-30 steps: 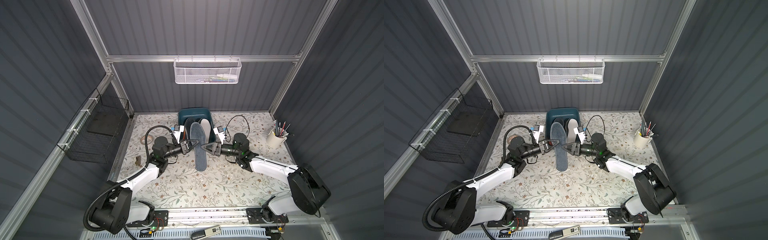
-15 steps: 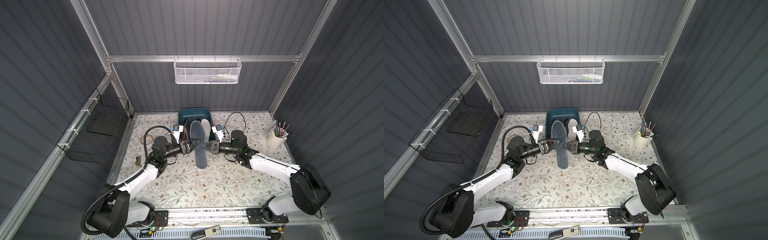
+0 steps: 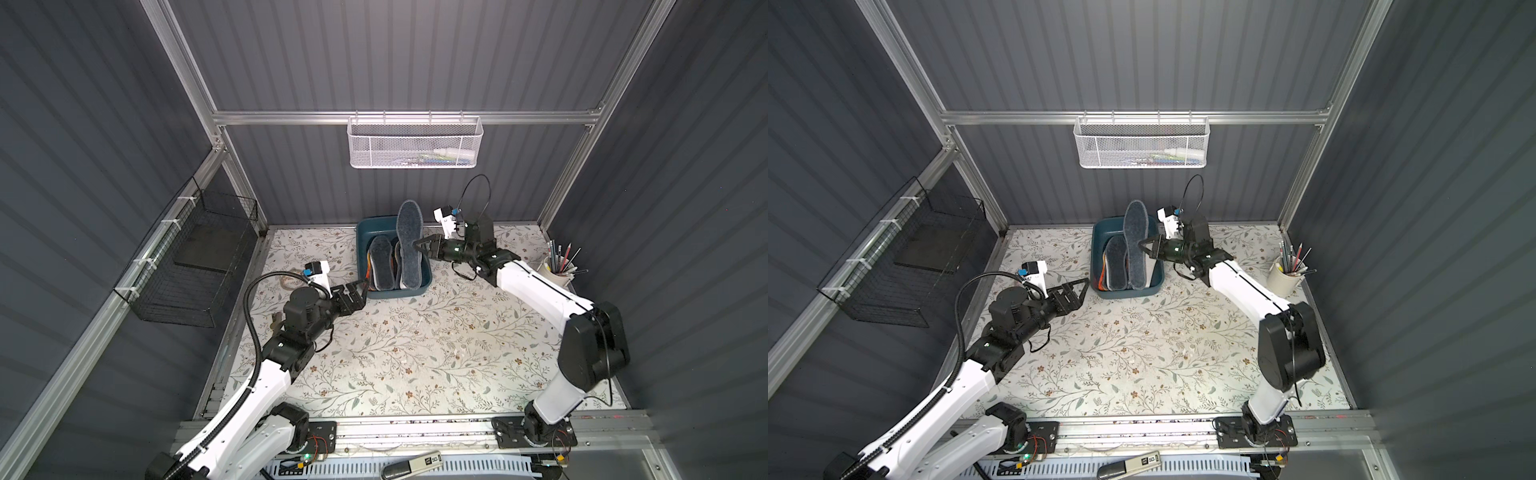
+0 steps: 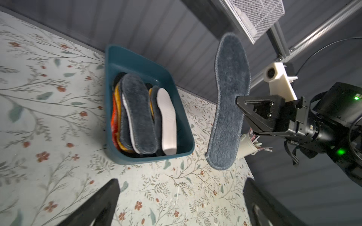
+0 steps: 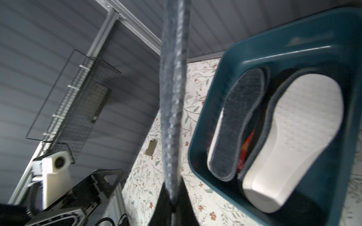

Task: Put the insoles into the storage box
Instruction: Place the insole in the storage box.

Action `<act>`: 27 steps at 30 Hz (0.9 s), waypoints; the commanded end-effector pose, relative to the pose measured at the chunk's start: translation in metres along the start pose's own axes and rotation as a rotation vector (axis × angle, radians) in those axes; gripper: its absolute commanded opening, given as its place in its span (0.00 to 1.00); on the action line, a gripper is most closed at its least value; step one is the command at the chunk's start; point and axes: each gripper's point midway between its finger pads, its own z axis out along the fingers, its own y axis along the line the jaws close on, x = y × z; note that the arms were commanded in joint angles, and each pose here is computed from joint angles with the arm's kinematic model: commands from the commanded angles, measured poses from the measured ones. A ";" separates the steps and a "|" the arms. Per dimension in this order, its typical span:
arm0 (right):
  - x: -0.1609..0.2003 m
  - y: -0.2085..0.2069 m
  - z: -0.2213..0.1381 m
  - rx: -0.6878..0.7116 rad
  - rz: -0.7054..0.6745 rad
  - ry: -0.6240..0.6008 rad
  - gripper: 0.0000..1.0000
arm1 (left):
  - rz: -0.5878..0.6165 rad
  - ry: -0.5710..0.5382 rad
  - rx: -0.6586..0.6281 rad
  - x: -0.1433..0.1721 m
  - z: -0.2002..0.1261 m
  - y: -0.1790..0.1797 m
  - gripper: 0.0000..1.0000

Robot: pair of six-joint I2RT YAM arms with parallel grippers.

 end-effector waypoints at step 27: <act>0.002 -0.128 0.096 0.149 0.065 0.234 0.02 | 0.042 -0.011 -0.215 0.011 -0.038 0.043 1.00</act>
